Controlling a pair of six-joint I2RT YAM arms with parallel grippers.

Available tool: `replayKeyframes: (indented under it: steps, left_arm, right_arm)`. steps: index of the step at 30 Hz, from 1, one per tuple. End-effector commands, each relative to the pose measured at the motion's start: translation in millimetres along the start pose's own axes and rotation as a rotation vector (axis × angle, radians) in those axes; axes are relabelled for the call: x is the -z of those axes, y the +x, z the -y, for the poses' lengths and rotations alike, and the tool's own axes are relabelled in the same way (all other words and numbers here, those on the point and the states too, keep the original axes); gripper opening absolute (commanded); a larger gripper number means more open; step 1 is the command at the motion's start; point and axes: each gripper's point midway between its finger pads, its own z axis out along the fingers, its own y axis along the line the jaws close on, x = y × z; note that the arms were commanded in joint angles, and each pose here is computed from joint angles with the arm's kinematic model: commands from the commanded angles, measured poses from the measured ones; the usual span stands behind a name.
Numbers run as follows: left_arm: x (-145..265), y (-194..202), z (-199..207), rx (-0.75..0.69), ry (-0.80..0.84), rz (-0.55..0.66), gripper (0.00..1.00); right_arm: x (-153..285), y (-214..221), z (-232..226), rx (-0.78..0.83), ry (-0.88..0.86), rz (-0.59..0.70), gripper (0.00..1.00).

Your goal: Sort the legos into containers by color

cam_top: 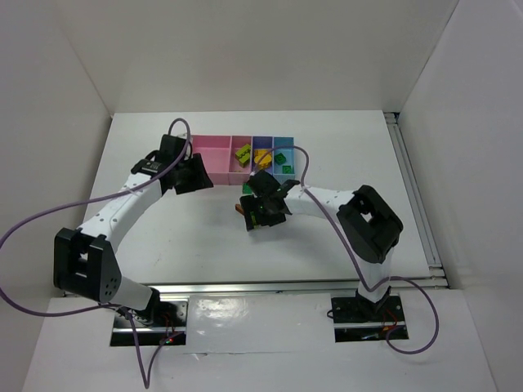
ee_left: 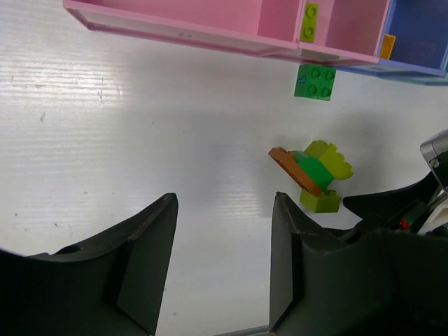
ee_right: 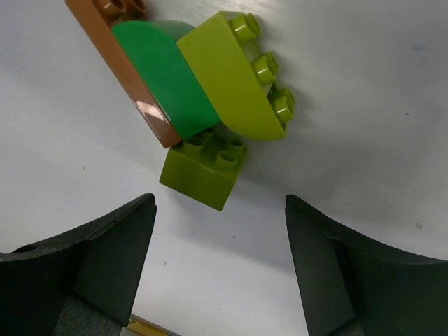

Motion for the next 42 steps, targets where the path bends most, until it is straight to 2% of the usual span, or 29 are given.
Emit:
replayKeyframes:
  steps: [1, 3, 7, 11, 12, 15, 17, 21, 25, 27, 32, 33, 34, 36, 37, 39, 40, 42]
  left_arm:
    - [15.7, -15.4, 0.2, 0.000, 0.005, 0.082, 0.59]
    - [15.7, -16.2, -1.3, 0.001, -0.003, 0.087, 0.59]
    - [16.8, -13.7, -6.6, -0.009, -0.024, 0.087, 0.59]
    - [17.7, -13.8, -6.5, -0.009, -0.020, 0.095, 0.59]
    - [17.6, -15.9, -5.5, -0.009, -0.016, 0.103, 0.59]
    - [17.6, -15.9, -5.5, -0.009, -0.016, 0.103, 0.59]
    - [17.6, -15.9, -5.5, -0.009, -0.016, 0.103, 0.59]
    - [17.4, -18.8, -5.7, 0.000, -0.020, 0.116, 0.59]
    - [15.3, -16.6, -10.5, 0.010, -0.043, 0.116, 0.59]
    - [13.6, -15.5, -16.2, 0.020, -0.071, 0.121, 0.59]
    - [22.5, -19.9, -21.9, 0.029, -0.085, 0.156, 0.59]
    - [25.8, -22.9, -24.0, 0.036, -0.086, 0.168, 0.59]
    - [25.9, -20.8, -25.0, 0.036, -0.090, 0.160, 0.59]
    - [26.1, -22.8, -29.0, 0.053, -0.083, 0.156, 0.60]
    - [26.3, -23.9, -31.4, 0.063, -0.080, 0.154, 0.60]
    - [26.6, -25.5, -35.2, 0.062, -0.087, 0.157, 0.60]
    - [28.4, -26.0, -34.9, 0.062, -0.089, 0.154, 0.60]
    - [28.7, -27.9, -38.8, 0.071, -0.096, 0.158, 0.60]
  right_arm:
    - [5.8, -31.9, -11.8, -0.079, -0.030, 0.151, 0.81]
    - [-1.4, -32.7, -8.9, -0.080, -0.010, 0.147, 0.81]
    - [-10.5, -39.1, -8.1, -0.070, 0.016, 0.141, 0.74]
    - [-10.0, -54.7, -16.5, -0.062, 0.006, 0.159, 0.55]
    - [-11.8, -54.0, -20.9, -0.054, 0.002, 0.157, 0.44]
    - [-3.5, -55.4, -19.7, -0.054, 0.010, 0.164, 0.34]
    - [10.5, -58.2, -26.0, -0.037, -0.002, 0.176, 0.31]
    - [38.7, -61.9, -31.0, -0.020, -0.013, 0.205, 0.30]
    - [67.9, -93.8, -37.7, 0.003, -0.009, 0.310, 0.30]
    - [59.2, -104.9, -38.6, 0.018, 0.017, 0.316, 0.32]
    - [54.9, -173.2, -31.9, -0.007, 0.044, 0.407, 0.32]
    - [36.4, -177.0, -26.8, 0.001, 0.062, 0.389, 0.32]
    - [42.7, -198.2, -30.5, 0.002, 0.053, 0.426, 0.32]
    - [20.4, -208.5, -24.5, -0.009, 0.071, 0.410, 0.33]
    - [26.2, -226.5, -23.0, -0.013, 0.068, 0.443, 0.33]
    - [16.0, -235.7, -15.8, -0.025, 0.087, 0.451, 0.36]
    - [0.6, -239.0, -5.0, -0.038, 0.104, 0.439, 0.41]
    - [3.3, -257.8, 2.5, -0.085, 0.095, 0.468, 0.55]
